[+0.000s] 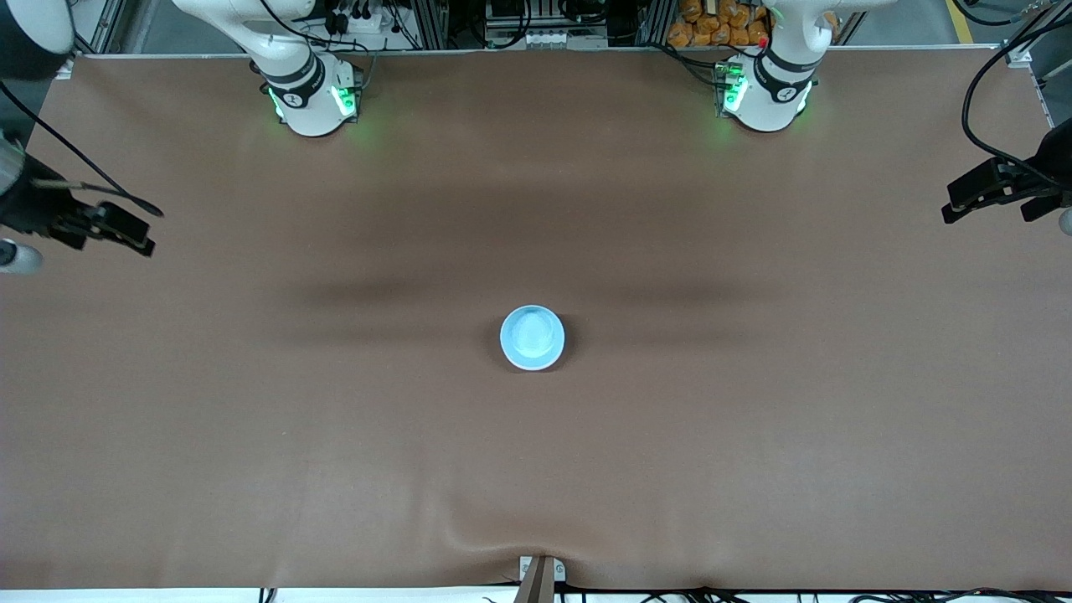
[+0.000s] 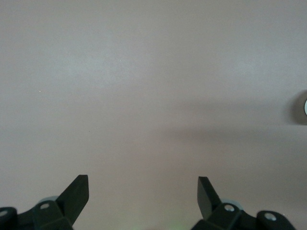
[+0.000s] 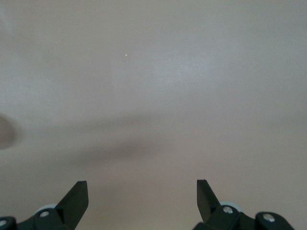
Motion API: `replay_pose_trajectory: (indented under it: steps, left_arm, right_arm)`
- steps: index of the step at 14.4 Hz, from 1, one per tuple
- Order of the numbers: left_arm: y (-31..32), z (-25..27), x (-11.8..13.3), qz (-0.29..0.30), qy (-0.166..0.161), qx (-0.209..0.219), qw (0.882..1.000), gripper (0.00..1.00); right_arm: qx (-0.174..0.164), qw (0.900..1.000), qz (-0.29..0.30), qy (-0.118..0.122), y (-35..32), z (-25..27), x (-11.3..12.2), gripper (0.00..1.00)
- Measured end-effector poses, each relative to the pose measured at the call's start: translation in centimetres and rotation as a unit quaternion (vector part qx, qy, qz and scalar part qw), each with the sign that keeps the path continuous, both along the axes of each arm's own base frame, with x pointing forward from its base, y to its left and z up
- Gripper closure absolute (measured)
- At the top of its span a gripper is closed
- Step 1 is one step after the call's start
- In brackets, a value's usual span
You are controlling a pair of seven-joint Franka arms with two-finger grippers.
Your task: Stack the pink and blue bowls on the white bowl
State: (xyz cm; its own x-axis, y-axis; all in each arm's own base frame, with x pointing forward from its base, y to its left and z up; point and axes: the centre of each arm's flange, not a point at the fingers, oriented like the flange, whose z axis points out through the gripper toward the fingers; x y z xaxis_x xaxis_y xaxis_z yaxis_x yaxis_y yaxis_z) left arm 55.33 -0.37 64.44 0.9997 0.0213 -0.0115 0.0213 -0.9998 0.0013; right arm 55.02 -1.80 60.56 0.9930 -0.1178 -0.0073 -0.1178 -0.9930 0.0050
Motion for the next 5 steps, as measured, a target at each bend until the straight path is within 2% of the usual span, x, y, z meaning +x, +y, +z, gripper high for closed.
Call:
replay_pose_trajectory:
  steps: [5]
  left_arm:
    - [0.00,-0.01,0.00,0.000,0.000,0.000,1.000,0.00]
  right_arm:
    - [-0.001,1.000,0.014,0.000,-0.34,1.16,-0.19,0.00]
